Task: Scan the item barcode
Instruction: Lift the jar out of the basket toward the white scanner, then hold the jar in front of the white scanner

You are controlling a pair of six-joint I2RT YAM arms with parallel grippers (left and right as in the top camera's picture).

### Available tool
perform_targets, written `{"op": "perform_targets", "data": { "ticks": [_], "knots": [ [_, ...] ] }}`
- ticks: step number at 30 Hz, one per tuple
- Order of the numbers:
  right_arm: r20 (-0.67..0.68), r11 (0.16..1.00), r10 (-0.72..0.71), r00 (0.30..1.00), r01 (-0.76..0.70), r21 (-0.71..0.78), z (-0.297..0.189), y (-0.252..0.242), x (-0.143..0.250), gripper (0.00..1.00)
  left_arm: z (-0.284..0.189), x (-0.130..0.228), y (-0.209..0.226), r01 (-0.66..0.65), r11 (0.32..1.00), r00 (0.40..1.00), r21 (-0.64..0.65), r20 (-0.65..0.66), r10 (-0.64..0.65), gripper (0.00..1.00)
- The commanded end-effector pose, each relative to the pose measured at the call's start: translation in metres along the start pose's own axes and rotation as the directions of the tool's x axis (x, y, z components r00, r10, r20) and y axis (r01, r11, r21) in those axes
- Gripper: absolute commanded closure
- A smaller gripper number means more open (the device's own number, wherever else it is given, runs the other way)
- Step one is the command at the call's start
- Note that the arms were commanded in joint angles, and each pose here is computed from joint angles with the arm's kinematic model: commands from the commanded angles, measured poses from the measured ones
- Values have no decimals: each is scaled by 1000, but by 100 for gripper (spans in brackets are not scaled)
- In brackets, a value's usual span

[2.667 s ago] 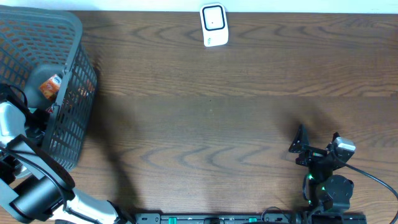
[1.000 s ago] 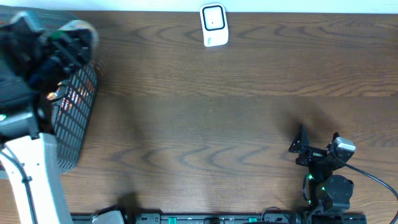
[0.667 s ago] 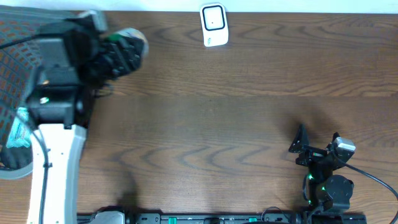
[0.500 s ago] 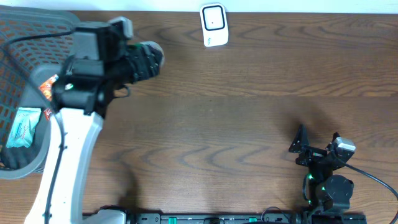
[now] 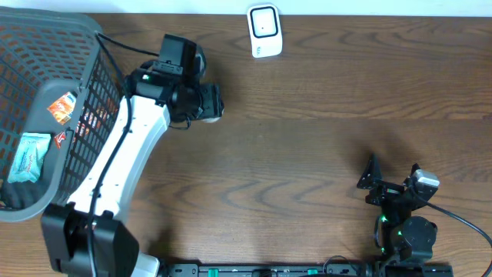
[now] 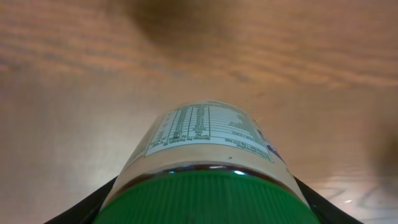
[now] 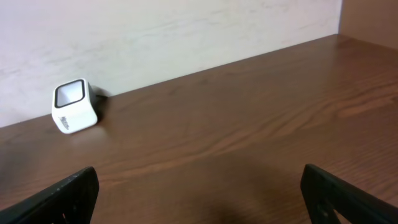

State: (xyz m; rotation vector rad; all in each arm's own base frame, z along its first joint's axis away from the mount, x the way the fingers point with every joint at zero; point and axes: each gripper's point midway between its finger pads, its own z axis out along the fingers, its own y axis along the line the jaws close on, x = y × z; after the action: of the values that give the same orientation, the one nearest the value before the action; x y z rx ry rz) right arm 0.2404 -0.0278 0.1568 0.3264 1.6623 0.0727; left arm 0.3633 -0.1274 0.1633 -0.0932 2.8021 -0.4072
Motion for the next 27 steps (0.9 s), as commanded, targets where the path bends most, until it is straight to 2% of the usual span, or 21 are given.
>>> {"op": "perform_targets", "data": {
  "ticks": [1,11,16,27],
  "knots": [
    [4,1000,-1,1000,1,12,0,-3,1,1,4,1,6,-5,999,1000,-34,-21,5,41],
    [4,1000,-1,1000,1,12,0,-3,1,1,21,21,17,-1,998,996,-69,-84,-5,41],
    [4,1000,-1,1000,1,12,0,-3,1,1,29,25,26,-29,989,997,-144,-75,19,41],
    [4,1000,-1,1000,1,12,0,-3,1,1,50,30,23,-69,984,997,-163,-56,61,41]
  ]
}}
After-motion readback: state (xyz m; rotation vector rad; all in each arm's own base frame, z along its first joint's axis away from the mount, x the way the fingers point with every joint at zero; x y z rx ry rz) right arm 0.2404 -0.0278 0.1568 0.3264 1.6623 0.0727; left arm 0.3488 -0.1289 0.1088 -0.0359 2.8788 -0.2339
